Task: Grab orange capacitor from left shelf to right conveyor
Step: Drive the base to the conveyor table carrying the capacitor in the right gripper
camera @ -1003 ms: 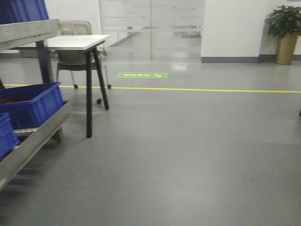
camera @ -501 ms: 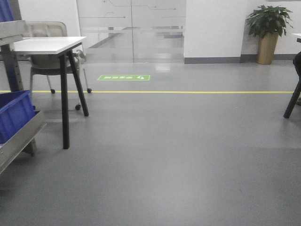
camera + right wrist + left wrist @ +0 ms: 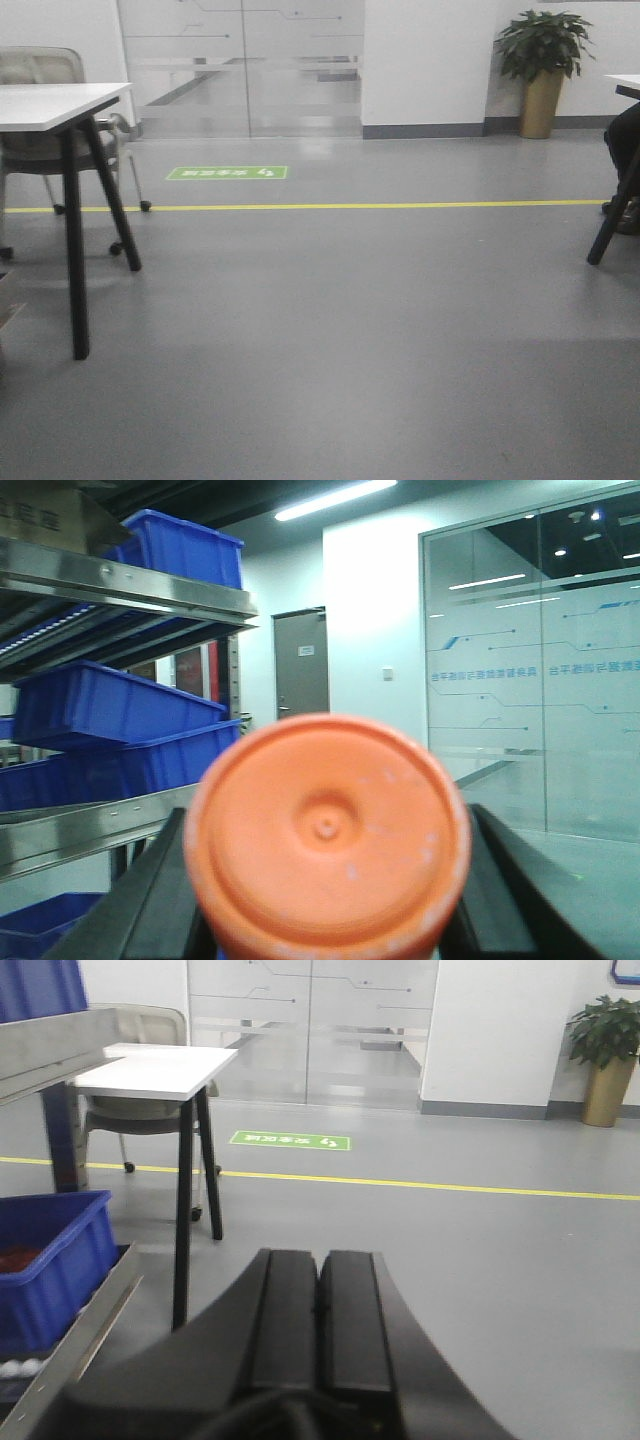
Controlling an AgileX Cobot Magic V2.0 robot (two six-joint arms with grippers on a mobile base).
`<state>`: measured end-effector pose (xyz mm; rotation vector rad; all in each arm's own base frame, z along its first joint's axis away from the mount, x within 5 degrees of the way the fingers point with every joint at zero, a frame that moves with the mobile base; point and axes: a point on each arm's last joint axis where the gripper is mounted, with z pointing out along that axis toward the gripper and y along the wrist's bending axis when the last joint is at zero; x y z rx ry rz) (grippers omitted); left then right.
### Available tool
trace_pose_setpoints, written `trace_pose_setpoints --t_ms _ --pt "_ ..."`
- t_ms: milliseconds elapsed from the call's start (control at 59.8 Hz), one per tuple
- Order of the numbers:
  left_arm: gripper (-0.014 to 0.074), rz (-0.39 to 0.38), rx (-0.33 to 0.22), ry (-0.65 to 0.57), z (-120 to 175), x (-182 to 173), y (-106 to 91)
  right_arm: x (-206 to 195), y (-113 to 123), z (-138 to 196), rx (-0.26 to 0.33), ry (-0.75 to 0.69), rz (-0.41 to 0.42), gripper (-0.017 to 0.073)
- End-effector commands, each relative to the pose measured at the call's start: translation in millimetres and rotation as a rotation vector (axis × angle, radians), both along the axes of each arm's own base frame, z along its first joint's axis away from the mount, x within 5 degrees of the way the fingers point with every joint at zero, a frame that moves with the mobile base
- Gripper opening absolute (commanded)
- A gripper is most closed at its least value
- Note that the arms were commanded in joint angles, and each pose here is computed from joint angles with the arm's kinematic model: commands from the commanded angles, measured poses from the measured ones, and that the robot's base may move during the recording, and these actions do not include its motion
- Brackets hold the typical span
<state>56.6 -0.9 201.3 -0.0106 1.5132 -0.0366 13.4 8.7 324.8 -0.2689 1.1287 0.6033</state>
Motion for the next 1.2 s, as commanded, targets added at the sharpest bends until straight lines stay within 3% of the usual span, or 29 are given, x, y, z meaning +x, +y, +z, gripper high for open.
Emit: trace_pose_setpoints --t_ms 0,1186 --pt "-0.0126 -0.005 -0.004 -0.076 1.1 -0.5 -0.3 -9.5 -6.0 15.4 0.051 -0.113 -0.010 0.0048" --pt "-0.0126 -0.005 -0.004 -0.076 1.1 -0.5 -0.3 -9.5 -6.0 15.4 0.051 -0.113 -0.010 0.0048"
